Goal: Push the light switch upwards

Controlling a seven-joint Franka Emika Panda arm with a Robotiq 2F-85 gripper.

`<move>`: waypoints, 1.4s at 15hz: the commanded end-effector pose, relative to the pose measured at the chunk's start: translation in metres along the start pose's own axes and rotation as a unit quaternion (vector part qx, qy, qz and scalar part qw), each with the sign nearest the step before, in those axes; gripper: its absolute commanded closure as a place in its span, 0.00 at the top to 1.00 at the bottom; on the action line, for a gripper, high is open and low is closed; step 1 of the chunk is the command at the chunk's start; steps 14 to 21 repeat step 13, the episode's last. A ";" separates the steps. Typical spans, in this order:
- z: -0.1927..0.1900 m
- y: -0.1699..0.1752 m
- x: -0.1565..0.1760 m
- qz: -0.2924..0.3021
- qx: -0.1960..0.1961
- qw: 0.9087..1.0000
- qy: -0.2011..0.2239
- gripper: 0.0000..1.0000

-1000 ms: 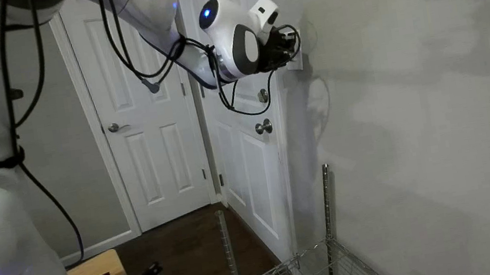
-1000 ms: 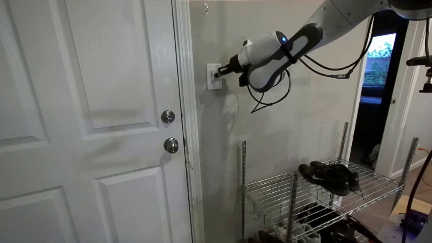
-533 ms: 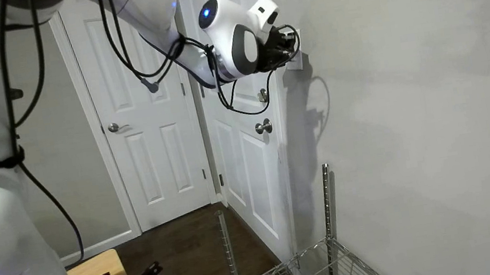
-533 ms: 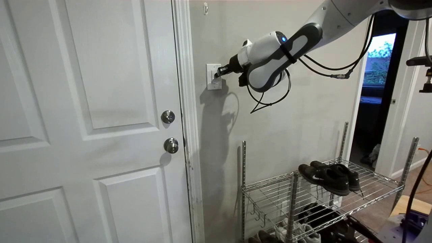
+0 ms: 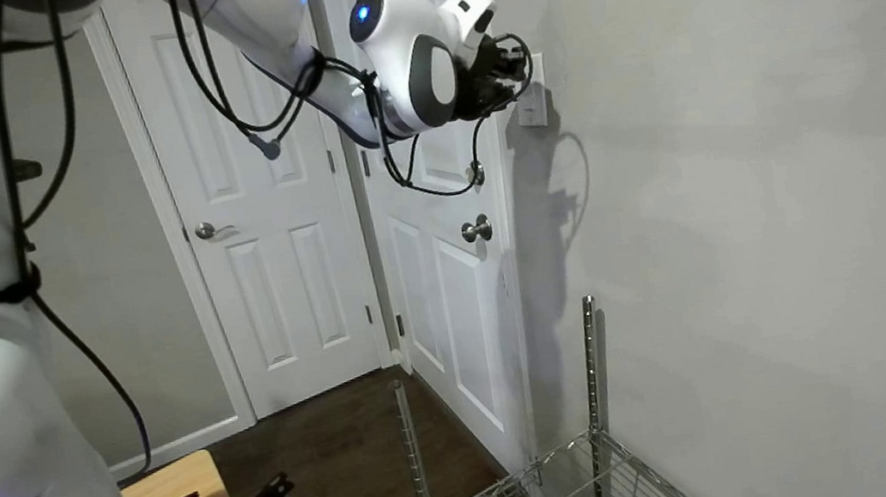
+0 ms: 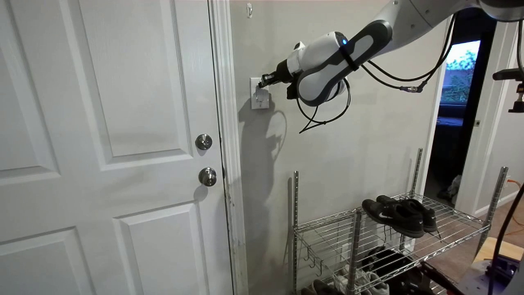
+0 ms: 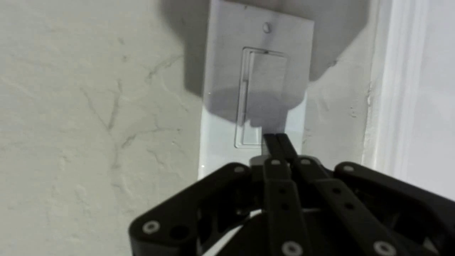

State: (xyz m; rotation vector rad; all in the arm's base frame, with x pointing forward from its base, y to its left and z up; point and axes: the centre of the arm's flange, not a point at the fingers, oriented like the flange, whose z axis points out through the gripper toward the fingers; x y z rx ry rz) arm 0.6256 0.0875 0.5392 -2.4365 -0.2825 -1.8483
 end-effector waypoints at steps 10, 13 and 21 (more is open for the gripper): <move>-0.014 -0.027 -0.018 0.076 -0.013 0.997 -0.019 0.01; -0.001 -0.009 -0.018 0.083 -0.011 0.996 -0.018 0.01; -0.001 -0.009 -0.018 0.083 -0.011 0.996 -0.018 0.01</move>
